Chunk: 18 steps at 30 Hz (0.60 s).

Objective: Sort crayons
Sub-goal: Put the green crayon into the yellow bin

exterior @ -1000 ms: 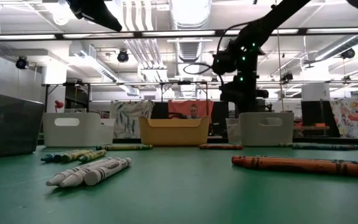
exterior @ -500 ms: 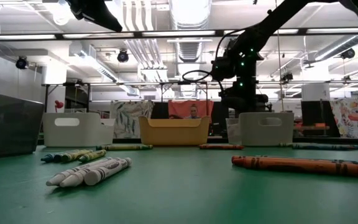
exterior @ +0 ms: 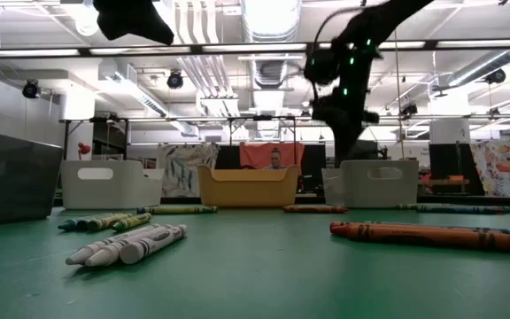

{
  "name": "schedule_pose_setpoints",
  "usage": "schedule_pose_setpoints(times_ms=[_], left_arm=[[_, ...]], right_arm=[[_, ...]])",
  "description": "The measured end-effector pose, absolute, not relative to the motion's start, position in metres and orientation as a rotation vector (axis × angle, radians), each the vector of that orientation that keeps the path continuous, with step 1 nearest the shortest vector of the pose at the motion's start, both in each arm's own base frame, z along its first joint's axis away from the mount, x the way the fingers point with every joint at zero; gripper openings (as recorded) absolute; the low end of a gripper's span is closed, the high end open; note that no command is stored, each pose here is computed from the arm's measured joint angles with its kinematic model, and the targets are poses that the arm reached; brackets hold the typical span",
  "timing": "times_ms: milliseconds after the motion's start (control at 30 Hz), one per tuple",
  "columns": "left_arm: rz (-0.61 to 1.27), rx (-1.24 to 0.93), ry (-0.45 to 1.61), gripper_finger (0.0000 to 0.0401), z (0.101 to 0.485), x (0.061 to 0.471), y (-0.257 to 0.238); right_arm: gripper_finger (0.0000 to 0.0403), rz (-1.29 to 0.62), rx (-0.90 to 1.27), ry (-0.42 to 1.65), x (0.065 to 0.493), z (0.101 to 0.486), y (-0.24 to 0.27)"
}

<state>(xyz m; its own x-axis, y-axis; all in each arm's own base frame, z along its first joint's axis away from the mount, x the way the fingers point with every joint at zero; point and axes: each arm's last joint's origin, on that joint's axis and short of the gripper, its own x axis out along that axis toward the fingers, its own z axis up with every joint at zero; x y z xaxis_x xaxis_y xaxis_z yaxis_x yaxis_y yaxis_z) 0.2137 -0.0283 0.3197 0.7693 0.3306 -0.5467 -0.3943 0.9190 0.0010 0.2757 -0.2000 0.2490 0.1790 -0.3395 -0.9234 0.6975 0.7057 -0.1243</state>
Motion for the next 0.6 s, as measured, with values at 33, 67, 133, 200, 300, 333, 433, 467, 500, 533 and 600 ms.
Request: schedule_pose_setpoints(times_ms=[33, 67, 133, 200, 300, 333, 433, 467, 500, 533, 600], left_arm=[[0.392, -0.138, 0.573, 0.0039, 0.319, 0.215, -0.029], [0.395, -0.159, 0.575, 0.0039, 0.318, 0.216, -0.03], [0.405, -0.195, 0.583, 0.0039, 0.314, 0.219, -0.031], [0.413, -0.241, 0.595, 0.0039, 0.31, 0.224, -0.034], [0.42, -0.328, 0.624, 0.0039, 0.301, 0.231, -0.038], [0.428, -0.36, 0.634, 0.0039, 0.298, 0.234, -0.039], [0.454, -0.457, 0.66, 0.0039, 0.289, 0.241, -0.043], [0.455, -0.499, 0.671, 0.0039, 0.286, 0.244, -0.045], [0.459, -0.542, 0.685, 0.0039, 0.282, 0.246, -0.047], [0.463, -0.582, 0.698, 0.0039, 0.279, 0.249, -0.05], [0.468, -0.632, 0.732, 0.0039, 0.27, 0.253, -0.057]], right_arm=[[0.0052, -0.746, 0.35, 1.157, 0.276, 0.256, -0.194], [0.0052, -0.739, 0.341, 1.136, 0.276, 0.263, -0.188], [0.0052, -0.719, 0.325, 1.095, 0.277, 0.275, -0.175], [0.0052, -0.687, 0.298, 1.061, 0.278, 0.286, -0.161], [0.0052, -0.633, 0.258, 1.012, 0.278, 0.302, -0.139], [0.0052, -0.614, 0.245, 0.998, 0.278, 0.307, -0.131], [0.0052, -0.561, 0.209, 0.967, 0.277, 0.316, -0.11], [0.0052, -0.545, 0.196, 0.961, 0.277, 0.317, -0.104], [0.0052, -0.529, 0.186, 0.952, 0.277, 0.319, -0.098], [0.0052, -0.513, 0.177, 0.943, 0.277, 0.319, -0.093], [0.0052, -0.482, 0.161, 0.925, 0.277, 0.32, -0.083]])
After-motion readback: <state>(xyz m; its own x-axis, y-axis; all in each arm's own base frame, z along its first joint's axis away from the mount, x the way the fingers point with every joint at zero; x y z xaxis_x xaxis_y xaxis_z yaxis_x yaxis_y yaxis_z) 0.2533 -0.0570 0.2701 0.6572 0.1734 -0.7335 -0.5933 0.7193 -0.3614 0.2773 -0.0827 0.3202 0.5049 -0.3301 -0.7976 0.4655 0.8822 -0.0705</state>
